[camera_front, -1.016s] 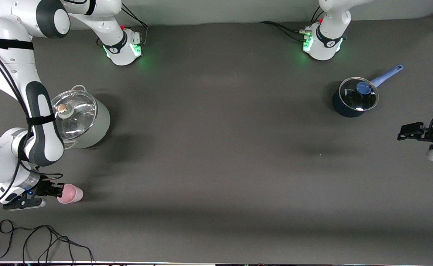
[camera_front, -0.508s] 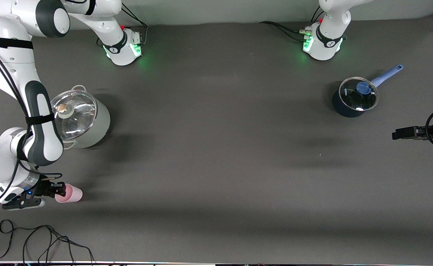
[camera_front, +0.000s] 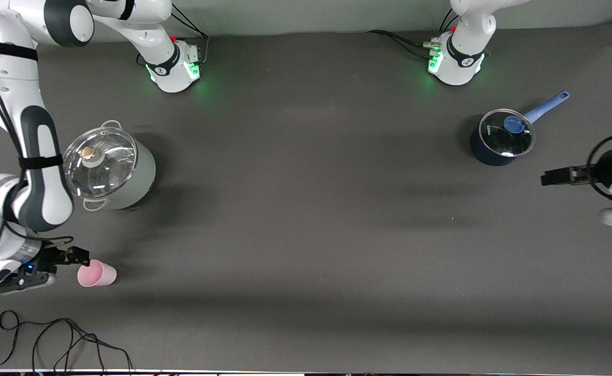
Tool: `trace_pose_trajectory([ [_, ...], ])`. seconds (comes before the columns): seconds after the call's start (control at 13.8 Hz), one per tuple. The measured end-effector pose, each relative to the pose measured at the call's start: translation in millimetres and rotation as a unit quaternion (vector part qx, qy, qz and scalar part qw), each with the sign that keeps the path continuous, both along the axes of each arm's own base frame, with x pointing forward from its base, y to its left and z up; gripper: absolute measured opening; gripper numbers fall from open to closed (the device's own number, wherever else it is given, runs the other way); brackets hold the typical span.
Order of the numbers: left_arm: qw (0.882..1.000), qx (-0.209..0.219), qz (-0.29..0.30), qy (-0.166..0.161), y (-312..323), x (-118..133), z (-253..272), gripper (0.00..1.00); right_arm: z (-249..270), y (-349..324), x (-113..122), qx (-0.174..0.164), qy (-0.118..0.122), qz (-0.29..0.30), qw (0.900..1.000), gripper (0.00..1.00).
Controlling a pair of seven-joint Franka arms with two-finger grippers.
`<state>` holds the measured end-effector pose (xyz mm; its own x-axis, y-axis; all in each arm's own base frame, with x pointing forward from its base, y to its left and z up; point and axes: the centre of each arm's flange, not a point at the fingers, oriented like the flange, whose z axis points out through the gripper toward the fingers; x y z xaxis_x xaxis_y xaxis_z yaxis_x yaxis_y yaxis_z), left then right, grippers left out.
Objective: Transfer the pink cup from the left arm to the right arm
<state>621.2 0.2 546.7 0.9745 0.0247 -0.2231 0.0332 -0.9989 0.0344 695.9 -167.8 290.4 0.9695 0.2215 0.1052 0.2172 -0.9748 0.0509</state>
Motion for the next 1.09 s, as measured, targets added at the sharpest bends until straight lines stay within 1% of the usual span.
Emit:
trace_pose_trajectory([
  [0.15,1.0,0.005,-0.007,0.002,-8.0,-2.4,-0.6,1.0,24.1,-8.7,-6.9,0.003,0.015,0.011,1.0,1.0],
  [0.29,1.0,0.007,-0.005,0.004,-4.7,-3.3,-2.2,1.0,58.7,-11.6,-12.8,0.013,0.037,0.021,0.999,1.0],
  [0.51,1.0,0.007,-0.003,0.003,3.4,-3.7,-1.1,1.0,130.8,0.7,-23.1,0.037,0.068,0.033,0.996,1.0],
  [0.65,1.0,0.012,-0.01,0.001,7.3,-4.2,0.8,1.0,182.6,14.2,-36.2,0.05,0.082,0.029,0.995,1.0],
  [0.73,1.0,0.016,-0.023,0.0,7.9,-4.7,2.2,1.0,207.2,24.1,-44.3,0.056,0.085,0.015,0.995,1.0],
  [0.87,0.999,0.029,-0.044,-0.008,2.1,-6.6,7.6,1.0,247.3,54.2,-57.5,0.062,0.082,-0.035,0.994,1.0],
  [0.94,0.998,0.033,-0.051,-0.024,-3.8,-7.5,10.0,1.0,263.8,75.0,-62.4,0.061,0.078,-0.061,0.993,1.0],
  [1.09,0.995,0.035,-0.059,-0.072,-11.1,-16.0,6.2,1.0,287.2,116.4,-73.1,0.045,0.071,-0.094,0.992,1.0],
])
